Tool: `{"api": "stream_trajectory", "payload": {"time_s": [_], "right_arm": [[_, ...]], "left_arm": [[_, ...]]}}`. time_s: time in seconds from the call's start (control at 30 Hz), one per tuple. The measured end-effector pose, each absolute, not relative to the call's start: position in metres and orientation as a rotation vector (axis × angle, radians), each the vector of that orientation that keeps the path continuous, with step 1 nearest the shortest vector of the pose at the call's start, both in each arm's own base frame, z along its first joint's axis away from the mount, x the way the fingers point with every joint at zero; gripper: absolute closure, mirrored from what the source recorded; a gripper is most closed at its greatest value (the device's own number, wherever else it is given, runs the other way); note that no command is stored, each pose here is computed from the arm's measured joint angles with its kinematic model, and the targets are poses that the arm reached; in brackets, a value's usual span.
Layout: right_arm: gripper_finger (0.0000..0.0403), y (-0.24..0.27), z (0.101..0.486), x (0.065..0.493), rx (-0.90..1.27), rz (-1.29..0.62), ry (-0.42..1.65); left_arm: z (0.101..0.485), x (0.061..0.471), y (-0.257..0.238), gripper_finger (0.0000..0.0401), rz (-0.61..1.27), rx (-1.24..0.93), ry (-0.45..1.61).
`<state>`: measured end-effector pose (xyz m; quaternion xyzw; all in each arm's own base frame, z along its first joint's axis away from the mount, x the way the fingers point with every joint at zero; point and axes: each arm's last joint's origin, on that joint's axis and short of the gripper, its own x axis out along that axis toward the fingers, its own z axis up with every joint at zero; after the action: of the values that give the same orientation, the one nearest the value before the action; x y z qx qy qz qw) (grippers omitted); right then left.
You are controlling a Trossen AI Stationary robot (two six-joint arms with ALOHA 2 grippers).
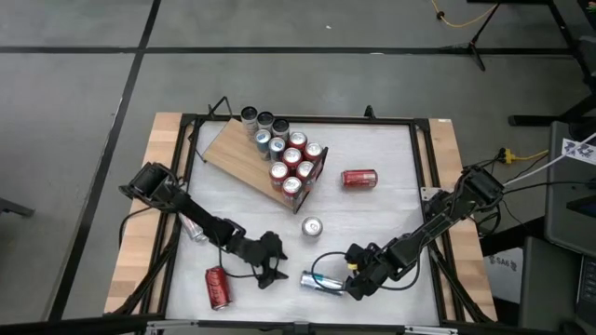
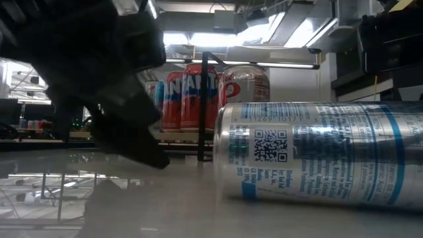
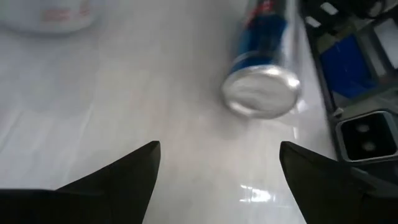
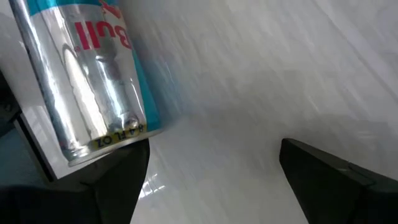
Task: Pick and place cans onto a shelf
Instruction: Put the blue and white soda can on the shelf aligned with the other blue and white soda cans
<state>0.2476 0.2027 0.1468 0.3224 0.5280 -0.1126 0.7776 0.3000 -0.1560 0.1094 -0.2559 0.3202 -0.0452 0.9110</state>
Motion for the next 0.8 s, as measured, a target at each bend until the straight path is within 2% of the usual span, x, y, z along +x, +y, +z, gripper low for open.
{"api": "stream_trajectory", "payload": {"time_s": [0.2, 0.33, 0.47, 0.67, 0.8], "right_arm": [[0.0052, 0.203, 0.147, 0.248, 0.699, -0.244, 1.134], [0.0052, 0.203, 0.147, 0.248, 0.724, -0.261, 1.13], [0.0052, 0.203, 0.147, 0.248, 0.743, -0.273, 1.128], [0.0052, 0.203, 0.147, 0.248, 0.745, -0.274, 1.128], [0.0052, 0.203, 0.147, 0.248, 0.749, -0.268, 1.138]], "left_arm": [[0.124, 0.316, -0.157, 0.0076, -0.114, -0.461, 0.613], [0.126, 0.322, -0.154, 0.0076, -0.088, -0.438, 0.694], [0.125, 0.321, -0.154, 0.0076, -0.044, -0.475, 0.764], [0.132, 0.326, -0.159, 0.0076, -0.007, -0.638, 0.759], [0.138, 0.33, -0.161, 0.0076, -0.007, -0.64, 0.78]]}}
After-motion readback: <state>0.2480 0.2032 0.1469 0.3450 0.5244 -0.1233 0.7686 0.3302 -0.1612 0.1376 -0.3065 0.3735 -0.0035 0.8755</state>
